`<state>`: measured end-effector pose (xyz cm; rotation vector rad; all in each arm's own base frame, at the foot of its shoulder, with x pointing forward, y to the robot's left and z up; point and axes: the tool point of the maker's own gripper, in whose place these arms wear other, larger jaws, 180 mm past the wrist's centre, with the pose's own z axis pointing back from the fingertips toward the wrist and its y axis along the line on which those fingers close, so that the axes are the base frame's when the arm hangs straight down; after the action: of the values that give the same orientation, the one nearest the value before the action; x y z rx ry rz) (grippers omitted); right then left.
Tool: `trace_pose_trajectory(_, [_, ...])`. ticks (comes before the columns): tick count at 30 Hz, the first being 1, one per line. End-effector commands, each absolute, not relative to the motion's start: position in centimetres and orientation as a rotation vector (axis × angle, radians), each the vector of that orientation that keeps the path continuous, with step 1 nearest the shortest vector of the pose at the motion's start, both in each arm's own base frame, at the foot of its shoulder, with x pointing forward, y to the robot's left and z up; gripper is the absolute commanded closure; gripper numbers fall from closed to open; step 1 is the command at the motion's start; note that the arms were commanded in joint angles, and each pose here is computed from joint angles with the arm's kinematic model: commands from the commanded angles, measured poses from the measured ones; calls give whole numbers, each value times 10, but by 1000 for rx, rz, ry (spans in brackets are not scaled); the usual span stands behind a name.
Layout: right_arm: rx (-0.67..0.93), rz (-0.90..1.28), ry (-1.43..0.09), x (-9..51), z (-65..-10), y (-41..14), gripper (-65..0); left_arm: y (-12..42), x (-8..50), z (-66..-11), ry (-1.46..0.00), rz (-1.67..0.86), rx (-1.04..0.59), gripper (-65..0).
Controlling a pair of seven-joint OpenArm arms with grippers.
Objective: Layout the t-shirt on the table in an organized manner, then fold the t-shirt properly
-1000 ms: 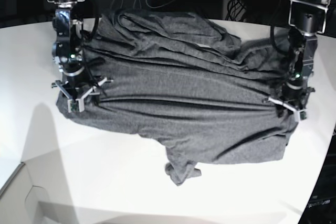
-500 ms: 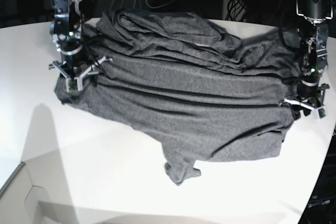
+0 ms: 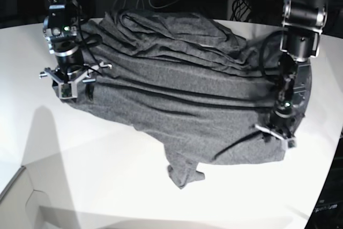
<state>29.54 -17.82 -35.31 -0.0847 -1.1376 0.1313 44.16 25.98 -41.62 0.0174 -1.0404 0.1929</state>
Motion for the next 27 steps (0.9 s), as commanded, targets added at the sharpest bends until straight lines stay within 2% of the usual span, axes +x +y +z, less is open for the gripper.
trace_pose_trajectory(1, [-85, 135, -1198, 303, -338, -178, -277, 277, 455, -395, -1105, 198, 56, -230])
trace_pose_trajectory(11, [-80, 114, -1132, 309, -367, -183, -277, 329, 413, -401, -1064, 128, 168, -230])
trace_pose_trajectory(16, [-80, 114, -1144, 316, -364, -183, -277, 331, 404, -381, -1111, 68, 178, -230])
trace_pose_trajectory(20, [-77, 114, -1144, 316, -364, -182, -277, 337, 414, -345, -1215, 122, 171, -230])
trace_pose_trajectory(25, [-77, 114, -1135, 312, -367, -182, -277, 306, 447, -293, -1374, 169, 85, -230])
trace_pose_trajectory(27, [-69, 106, -1134, 312, -368, -179, -277, 272, 470, -279, -1396, 165, 10, -230])
